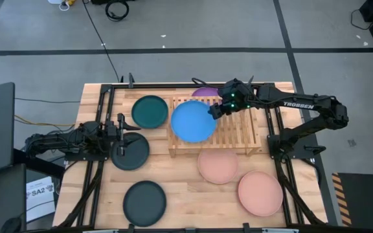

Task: Place and stack plates onto a shelf
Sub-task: Put the blue plate on the shelf, then put the purple plate on the shelf

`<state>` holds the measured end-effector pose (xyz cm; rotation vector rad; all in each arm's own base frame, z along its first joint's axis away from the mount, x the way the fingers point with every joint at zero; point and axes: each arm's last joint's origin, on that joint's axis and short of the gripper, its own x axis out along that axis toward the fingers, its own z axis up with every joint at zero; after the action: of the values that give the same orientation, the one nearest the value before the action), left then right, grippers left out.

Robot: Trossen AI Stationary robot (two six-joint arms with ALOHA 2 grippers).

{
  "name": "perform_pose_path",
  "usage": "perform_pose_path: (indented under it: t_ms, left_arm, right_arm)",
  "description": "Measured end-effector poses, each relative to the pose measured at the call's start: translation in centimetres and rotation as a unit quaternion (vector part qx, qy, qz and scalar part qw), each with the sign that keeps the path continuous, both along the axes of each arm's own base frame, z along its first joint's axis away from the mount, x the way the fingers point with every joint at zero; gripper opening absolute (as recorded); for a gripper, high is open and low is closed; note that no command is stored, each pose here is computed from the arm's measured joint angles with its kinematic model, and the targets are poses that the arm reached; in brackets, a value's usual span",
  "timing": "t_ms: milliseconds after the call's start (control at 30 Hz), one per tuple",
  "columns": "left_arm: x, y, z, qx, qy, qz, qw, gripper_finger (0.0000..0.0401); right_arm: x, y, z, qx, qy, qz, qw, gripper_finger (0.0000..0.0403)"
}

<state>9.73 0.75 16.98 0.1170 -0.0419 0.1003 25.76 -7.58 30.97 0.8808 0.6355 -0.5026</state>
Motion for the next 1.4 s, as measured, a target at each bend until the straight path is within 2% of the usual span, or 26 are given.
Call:
perform_pose_path:
  t_ms: [333,567,733,1000,1200,1400]
  left_arm:
    - [0.0,0.0,0.0,0.0,0.0,0.0,1.0,0.0185]
    - [0.0,0.0,0.0,0.0,0.0,0.0,1.0,0.0185]
    - [0.0,0.0,0.0,0.0,0.0,0.0,1.0,0.0185]
    - [0.0,0.0,0.0,0.0,0.0,0.0,1.0,0.0185]
    - [0.0,0.0,0.0,0.0,0.0,0.0,1.0,0.0185]
    - [0.0,0.0,0.0,0.0,0.0,0.0,1.0,0.0185]
  right_arm:
    - [0.0,-1.4,0.5,-0.018,-0.029,-0.018,0.999,0.0167]
    - [-0.4,-3.8,1.2,-0.092,-0.054,-0.012,0.994,0.0166]
    - [-1.3,-6.3,1.6,-0.123,-0.07,-0.047,0.989,0.0165]
    - [-4.8,-11.0,1.5,-0.155,-0.039,-0.114,0.98,0.0165]
    - [-8.5,-14.3,1.2,-0.153,-0.02,-0.151,0.977,0.0165]
    - [-11.6,-16.4,0.3,-0.142,0.028,-0.186,0.972,0.0165]
